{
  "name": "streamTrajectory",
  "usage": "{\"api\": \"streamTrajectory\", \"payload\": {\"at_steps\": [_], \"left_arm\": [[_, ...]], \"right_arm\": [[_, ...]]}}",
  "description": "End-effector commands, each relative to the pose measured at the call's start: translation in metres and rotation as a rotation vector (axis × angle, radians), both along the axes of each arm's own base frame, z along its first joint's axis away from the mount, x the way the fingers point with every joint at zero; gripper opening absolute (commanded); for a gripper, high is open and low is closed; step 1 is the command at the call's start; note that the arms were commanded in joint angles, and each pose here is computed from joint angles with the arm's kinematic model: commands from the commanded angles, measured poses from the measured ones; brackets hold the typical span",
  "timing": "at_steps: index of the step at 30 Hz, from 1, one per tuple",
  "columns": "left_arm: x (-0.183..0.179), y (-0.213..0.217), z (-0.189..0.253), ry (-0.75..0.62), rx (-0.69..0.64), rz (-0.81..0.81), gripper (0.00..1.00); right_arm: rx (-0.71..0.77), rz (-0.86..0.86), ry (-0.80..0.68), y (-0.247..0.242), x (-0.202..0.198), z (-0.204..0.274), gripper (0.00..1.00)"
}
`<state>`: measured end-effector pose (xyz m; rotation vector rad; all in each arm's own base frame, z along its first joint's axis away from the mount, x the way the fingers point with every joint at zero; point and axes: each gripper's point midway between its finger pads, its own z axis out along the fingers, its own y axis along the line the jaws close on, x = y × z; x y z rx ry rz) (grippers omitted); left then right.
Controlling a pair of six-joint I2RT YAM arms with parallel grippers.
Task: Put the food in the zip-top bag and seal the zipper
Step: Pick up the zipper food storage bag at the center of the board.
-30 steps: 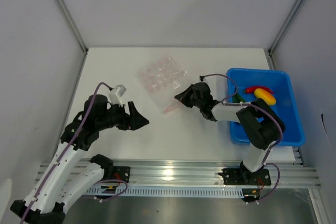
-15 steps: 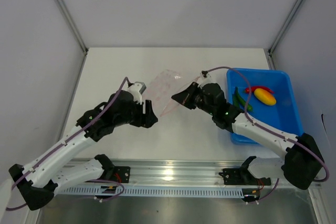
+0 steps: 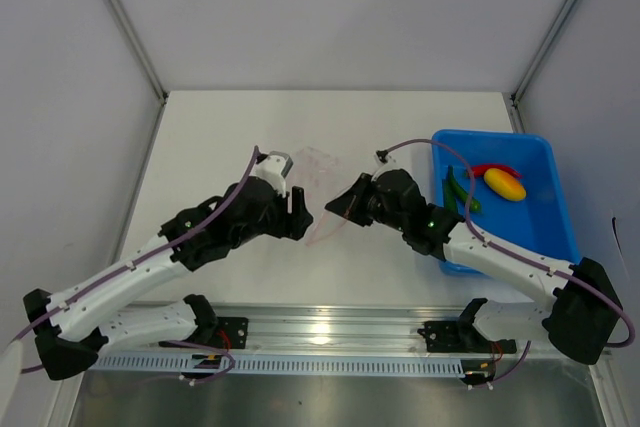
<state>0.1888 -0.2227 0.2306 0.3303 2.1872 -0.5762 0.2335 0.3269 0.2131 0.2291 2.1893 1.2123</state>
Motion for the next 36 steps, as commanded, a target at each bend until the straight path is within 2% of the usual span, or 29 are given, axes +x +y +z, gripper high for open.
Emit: {"api": "streamTrajectory", "payload": {"at_steps": [1, 19, 31, 33, 34, 36], "left_arm": [[0.012, -0.009, 0.019, -0.057, -0.025, 0.035, 0.7], [0.017, -0.034, -0.011, -0.072, 0.052, 0.005, 0.7], [0.025, -0.033, -0.037, -0.053, 0.133, 0.047, 0.69], [0.027, -0.031, -0.038, -0.055, 0.144, 0.063, 0.65], [0.029, -0.03, -0.039, -0.059, 0.152, 0.072, 0.55], [0.031, -0.03, -0.036, -0.062, 0.153, 0.079, 0.46]], "right_arm": [[0.031, -0.021, 0.014, 0.002, -0.002, 0.008, 0.0], [0.102, -0.122, 0.107, 0.006, 0.0, 0.028, 0.0], [0.134, -0.138, 0.107, 0.006, -0.006, 0.044, 0.0], [0.124, -0.135, 0.106, 0.006, -0.007, 0.044, 0.0], [0.119, -0.132, 0.107, 0.006, -0.007, 0.043, 0.02], [0.112, -0.118, 0.102, 0.007, -0.009, 0.043, 0.07]]}}
